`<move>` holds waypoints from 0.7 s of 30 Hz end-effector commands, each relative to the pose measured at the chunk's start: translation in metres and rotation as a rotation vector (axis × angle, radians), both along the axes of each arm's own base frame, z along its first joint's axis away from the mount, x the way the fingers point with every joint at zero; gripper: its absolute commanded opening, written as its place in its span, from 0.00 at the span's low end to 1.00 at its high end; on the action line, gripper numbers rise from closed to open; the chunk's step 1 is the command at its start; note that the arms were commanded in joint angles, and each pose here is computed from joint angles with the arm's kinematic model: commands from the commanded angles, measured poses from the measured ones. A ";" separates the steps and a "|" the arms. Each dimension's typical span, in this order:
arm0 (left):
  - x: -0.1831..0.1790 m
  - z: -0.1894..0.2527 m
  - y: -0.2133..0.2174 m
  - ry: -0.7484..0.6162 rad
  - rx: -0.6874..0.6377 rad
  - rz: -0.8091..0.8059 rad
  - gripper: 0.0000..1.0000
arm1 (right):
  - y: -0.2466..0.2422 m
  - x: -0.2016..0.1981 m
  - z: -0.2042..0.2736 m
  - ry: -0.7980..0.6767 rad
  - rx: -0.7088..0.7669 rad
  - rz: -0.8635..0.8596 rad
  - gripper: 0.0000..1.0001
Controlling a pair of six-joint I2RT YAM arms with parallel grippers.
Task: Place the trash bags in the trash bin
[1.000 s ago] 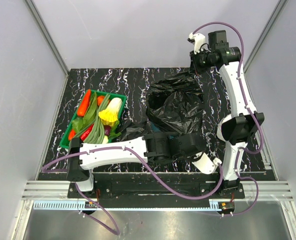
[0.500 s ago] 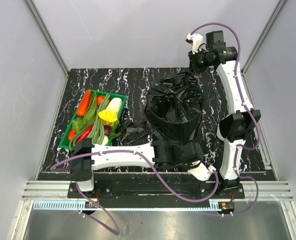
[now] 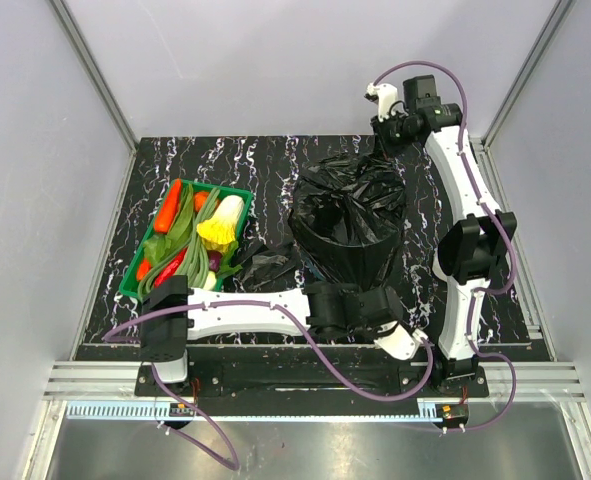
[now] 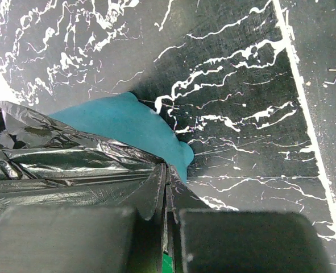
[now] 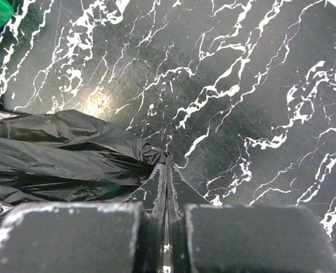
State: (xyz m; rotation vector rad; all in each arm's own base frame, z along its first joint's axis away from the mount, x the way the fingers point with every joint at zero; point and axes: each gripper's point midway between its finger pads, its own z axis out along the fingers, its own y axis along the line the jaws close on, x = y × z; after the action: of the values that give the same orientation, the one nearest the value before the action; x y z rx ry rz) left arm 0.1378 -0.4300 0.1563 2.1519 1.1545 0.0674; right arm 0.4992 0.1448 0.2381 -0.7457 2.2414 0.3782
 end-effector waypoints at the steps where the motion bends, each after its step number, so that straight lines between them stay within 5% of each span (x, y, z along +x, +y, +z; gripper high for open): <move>1: 0.007 0.000 -0.006 -0.015 -0.043 0.034 0.00 | 0.011 0.007 -0.005 -0.041 0.014 0.040 0.01; 21: 0.012 -0.039 0.012 -0.025 -0.011 0.040 0.00 | 0.008 0.009 -0.064 0.017 -0.032 0.020 0.01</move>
State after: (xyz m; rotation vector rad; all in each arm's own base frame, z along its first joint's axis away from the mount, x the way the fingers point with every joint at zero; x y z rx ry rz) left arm 0.1454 -0.4103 0.1083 2.1813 1.1982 0.1111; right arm 0.4996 0.1480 0.1745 -0.7619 2.3091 0.4069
